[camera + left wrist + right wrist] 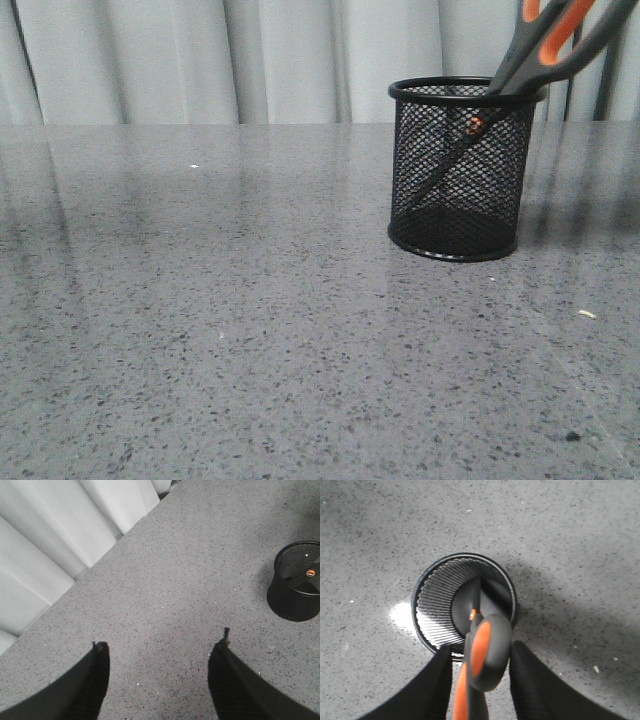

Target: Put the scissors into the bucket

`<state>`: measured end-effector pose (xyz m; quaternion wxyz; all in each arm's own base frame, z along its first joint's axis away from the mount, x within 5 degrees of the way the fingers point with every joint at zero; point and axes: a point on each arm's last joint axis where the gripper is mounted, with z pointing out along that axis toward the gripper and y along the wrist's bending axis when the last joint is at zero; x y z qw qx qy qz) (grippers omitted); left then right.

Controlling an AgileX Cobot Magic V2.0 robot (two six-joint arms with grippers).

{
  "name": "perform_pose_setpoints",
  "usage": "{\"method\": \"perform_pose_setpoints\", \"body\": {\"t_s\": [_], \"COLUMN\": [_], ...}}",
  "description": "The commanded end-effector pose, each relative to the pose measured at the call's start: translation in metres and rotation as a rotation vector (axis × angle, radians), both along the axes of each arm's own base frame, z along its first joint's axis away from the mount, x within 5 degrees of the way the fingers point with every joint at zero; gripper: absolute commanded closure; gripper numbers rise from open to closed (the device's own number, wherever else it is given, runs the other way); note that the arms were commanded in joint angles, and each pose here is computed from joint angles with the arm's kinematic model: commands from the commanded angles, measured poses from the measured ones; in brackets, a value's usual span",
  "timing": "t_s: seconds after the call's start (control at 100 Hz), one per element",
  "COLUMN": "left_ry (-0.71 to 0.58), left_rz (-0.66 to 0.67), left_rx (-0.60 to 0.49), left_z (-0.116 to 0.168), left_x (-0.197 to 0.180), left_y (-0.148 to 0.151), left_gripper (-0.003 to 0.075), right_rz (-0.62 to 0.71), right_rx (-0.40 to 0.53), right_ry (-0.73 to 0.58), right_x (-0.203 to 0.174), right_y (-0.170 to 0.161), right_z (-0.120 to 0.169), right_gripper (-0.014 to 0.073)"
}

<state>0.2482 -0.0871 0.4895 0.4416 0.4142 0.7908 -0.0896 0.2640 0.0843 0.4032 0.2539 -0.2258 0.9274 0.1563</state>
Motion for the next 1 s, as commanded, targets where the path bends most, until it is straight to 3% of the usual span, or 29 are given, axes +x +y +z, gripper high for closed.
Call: {"method": "perform_pose_setpoints", "body": {"t_s": [0.0, 0.22, 0.31, 0.41, 0.55, 0.76, 0.99], "left_ry": [-0.096, -0.062, -0.056, -0.056, -0.049, -0.025, -0.149], "left_rz": [0.008, -0.007, -0.009, -0.009, -0.009, 0.04, 0.123], "left_rx": [-0.073, -0.057, -0.055, -0.055, -0.055, -0.107, -0.189], "left_z": [0.021, 0.018, 0.018, 0.018, 0.017, 0.019, 0.009], "left_x": [-0.011, -0.013, -0.014, -0.014, -0.014, -0.015, -0.027], "left_y": [0.001, 0.0, 0.0, 0.0, 0.0, 0.001, 0.008], "left_gripper": [0.0313, 0.0316, 0.0353, 0.0468, 0.0734, 0.074, 0.074], "right_rz": [0.012, -0.009, -0.054, -0.072, -0.082, -0.141, -0.226], "right_rx": [0.008, 0.061, 0.112, 0.139, 0.156, 0.175, 0.189], "right_ry": [-0.071, -0.286, -0.372, -0.447, -0.516, -0.664, -0.803], "right_x": [-0.015, -0.03, -0.037, -0.048, -0.061, -0.082, -0.106], "right_y": [-0.002, -0.006, -0.009, -0.011, -0.015, -0.024, -0.037], "right_z": [0.026, 0.078, 0.096, 0.108, 0.119, 0.119, 0.078], "right_gripper": [0.0346, 0.0349, 0.0369, 0.0463, 0.0647, 0.0668, 0.0669]}}
